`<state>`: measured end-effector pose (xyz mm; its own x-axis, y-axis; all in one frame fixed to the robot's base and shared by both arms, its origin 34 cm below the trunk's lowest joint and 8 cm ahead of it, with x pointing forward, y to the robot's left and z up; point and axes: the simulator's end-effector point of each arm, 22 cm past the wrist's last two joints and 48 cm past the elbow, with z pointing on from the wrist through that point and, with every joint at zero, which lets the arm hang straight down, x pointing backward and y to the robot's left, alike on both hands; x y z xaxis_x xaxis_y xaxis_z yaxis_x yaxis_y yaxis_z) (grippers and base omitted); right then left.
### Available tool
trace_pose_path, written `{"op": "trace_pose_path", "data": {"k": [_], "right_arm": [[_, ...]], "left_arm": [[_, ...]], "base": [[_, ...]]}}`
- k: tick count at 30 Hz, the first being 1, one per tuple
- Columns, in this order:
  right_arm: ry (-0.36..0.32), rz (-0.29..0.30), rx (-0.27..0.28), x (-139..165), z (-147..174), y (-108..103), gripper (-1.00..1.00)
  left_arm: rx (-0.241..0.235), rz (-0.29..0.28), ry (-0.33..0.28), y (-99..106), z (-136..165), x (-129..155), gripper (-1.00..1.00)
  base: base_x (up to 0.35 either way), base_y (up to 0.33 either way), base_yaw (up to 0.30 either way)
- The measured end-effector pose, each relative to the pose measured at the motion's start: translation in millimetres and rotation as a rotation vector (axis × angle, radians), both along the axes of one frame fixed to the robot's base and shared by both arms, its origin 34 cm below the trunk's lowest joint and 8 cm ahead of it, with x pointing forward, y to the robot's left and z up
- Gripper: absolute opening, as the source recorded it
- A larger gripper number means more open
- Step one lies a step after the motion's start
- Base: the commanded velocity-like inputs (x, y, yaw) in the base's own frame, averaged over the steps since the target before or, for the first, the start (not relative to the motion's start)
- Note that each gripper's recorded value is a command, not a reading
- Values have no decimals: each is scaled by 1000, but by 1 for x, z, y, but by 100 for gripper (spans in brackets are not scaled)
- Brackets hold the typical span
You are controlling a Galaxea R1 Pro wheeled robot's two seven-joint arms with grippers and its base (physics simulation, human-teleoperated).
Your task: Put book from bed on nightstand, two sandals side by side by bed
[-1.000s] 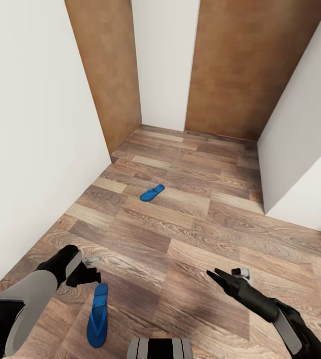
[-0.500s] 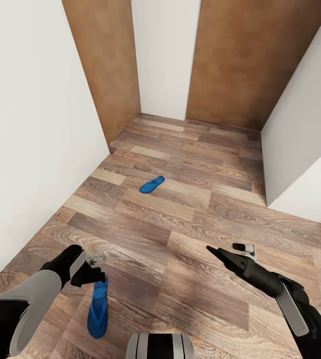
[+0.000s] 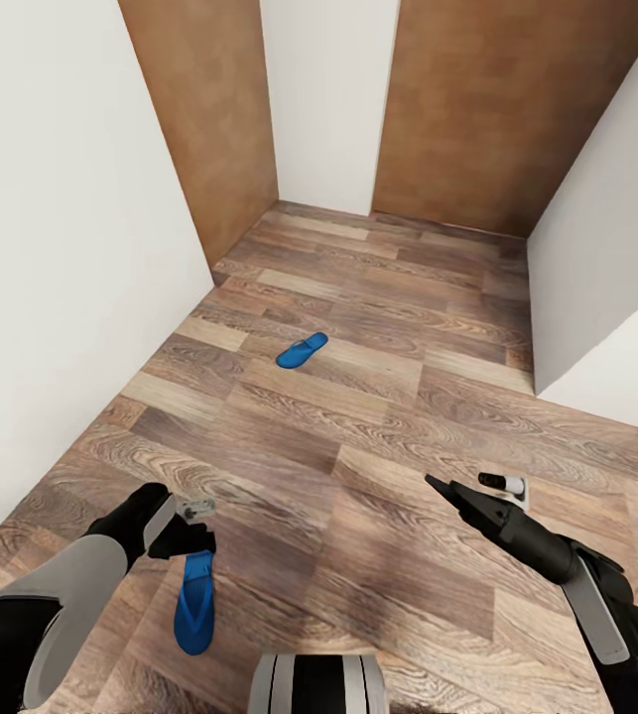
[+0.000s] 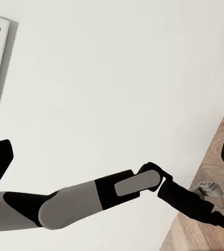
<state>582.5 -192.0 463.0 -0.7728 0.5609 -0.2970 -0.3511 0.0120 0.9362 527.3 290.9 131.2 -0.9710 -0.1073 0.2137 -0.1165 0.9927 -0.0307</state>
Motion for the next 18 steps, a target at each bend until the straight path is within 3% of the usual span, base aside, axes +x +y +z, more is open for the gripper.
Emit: {"op": "trace_pose_path", "data": {"k": [9,18], "right_arm": [[50,-1,-5,-2,-24,1,100],[96,-3,-19,-4,-48,3,100]], "left_arm": [[2,-2,4,0,-17,-5,100],[14,-4,-33,5,-38,-3,100]], "base": [[0,0,0],[0,0,0]]}}
